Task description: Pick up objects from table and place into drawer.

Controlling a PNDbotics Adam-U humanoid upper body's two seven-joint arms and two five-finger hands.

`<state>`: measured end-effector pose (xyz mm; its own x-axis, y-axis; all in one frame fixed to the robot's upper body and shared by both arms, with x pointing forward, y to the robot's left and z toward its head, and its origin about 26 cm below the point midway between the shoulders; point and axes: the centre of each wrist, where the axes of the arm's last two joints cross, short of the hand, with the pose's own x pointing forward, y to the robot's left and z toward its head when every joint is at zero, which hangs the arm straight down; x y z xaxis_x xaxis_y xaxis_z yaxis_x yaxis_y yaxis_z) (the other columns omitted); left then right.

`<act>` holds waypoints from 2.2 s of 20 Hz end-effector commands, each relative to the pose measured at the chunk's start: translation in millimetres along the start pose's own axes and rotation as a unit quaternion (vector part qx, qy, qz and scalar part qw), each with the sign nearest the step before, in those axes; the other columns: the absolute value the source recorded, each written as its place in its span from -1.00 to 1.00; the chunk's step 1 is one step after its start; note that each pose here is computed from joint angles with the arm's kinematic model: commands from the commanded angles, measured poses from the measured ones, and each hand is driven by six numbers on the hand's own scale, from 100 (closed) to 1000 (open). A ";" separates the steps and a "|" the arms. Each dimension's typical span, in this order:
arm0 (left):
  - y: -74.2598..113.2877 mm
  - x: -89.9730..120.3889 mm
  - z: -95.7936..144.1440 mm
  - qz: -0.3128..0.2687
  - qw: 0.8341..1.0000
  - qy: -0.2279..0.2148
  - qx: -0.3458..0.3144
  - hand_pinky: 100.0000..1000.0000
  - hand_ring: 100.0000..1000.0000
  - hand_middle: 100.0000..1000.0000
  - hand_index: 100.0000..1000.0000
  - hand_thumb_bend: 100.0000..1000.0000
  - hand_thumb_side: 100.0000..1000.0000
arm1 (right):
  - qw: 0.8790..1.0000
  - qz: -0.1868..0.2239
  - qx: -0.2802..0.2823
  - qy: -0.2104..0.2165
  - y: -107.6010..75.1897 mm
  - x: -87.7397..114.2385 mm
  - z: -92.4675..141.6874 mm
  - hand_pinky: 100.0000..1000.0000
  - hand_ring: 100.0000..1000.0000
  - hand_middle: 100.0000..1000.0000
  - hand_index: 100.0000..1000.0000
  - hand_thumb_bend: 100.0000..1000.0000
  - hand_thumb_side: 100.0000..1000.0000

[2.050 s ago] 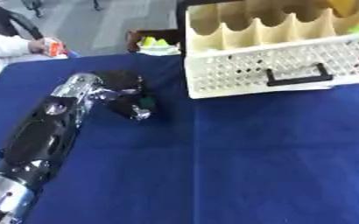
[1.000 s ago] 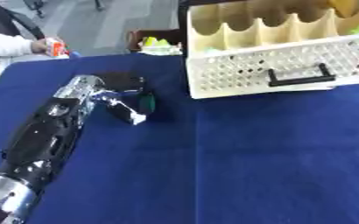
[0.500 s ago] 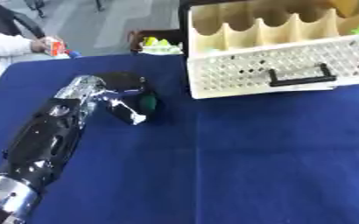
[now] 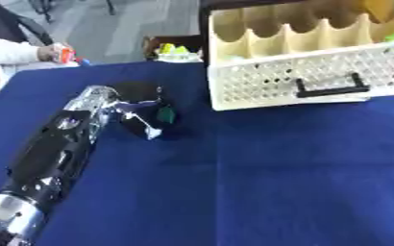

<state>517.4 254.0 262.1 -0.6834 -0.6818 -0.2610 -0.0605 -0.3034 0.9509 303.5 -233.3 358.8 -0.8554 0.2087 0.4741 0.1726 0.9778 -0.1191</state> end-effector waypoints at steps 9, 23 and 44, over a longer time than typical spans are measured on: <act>41.2 -14.4 26.2 0.008 0.998 -0.031 0.056 -0.93 -0.76 -0.49 0.23 -1.00 -0.64 | 1.000 -0.002 -0.009 -0.007 -0.9 4.3 0.3 0.66 -0.56 -0.64 0.22 -1.00 0.32; 113.4 -2.6 45.9 0.069 0.975 -0.096 0.190 -1.00 -0.86 -0.58 0.16 -1.00 -0.66 | 1.000 -0.006 -0.016 -0.003 -0.1 1.8 2.9 0.64 -0.55 -0.63 0.21 -1.00 0.30; 154.7 13.7 24.3 0.025 0.930 -0.081 0.358 -1.00 -0.86 -0.57 0.16 -1.00 -0.60 | 0.999 -0.031 0.022 -0.020 12.1 10.3 -3.4 0.68 -0.56 -0.65 0.20 -1.00 0.31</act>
<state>485.4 210.3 393.3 -0.8149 -0.5453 -0.1964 -0.4001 0.2842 0.8713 304.1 -221.6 358.2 -0.8647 0.1582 0.4767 0.1122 0.9860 -0.1235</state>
